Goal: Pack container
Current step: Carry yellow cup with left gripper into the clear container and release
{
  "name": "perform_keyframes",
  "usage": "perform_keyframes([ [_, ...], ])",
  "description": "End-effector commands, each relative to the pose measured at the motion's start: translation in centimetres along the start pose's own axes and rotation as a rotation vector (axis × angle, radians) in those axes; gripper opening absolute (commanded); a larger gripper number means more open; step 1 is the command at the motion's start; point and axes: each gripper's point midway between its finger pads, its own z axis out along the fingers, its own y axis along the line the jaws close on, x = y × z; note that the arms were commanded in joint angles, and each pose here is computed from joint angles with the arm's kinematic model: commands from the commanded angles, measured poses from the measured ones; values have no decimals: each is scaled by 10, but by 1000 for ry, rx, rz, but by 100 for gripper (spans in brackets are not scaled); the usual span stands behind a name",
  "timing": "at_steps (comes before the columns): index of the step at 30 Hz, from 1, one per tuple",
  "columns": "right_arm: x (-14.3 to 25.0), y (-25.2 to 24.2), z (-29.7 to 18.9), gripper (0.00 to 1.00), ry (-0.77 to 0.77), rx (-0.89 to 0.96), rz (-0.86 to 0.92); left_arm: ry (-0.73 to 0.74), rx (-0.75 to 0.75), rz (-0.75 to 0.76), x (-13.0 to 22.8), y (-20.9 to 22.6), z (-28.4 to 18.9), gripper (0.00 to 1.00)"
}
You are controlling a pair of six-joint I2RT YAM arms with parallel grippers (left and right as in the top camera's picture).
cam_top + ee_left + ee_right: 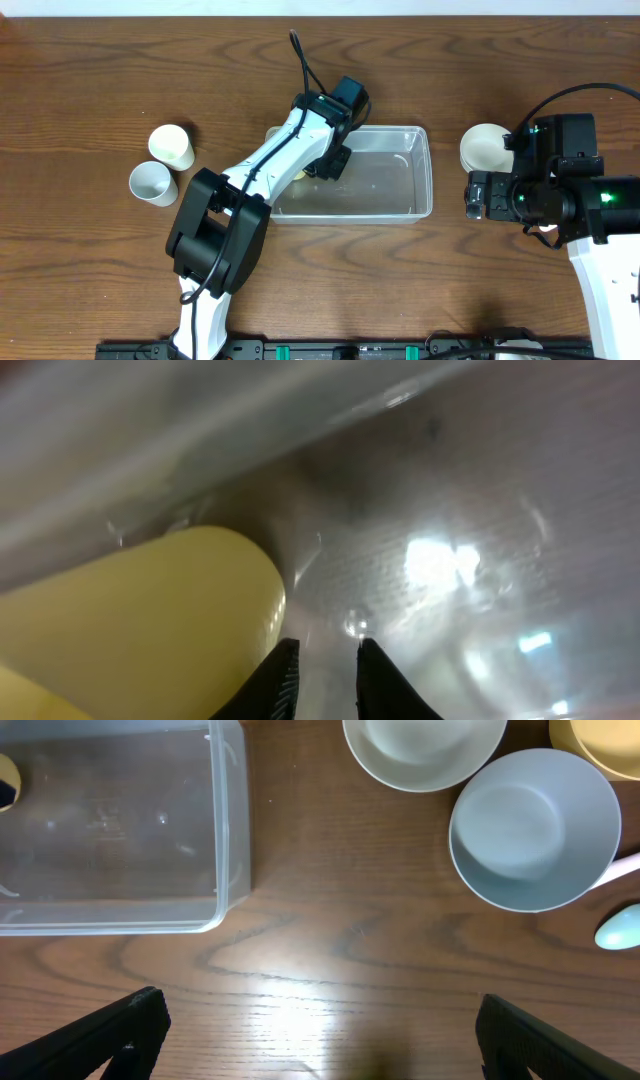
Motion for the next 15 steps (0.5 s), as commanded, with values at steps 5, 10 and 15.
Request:
perform_keyframes([
  [5,-5,1,-5,99,-22,4,11,25,-23,14,6,5,2,27],
  [10,-5,1,-5,99,-22,4,11,26,-23,14,6,5,2,28],
  [15,-5,1,-5,99,-22,4,11,36,-23,16,9,5,2,28],
])
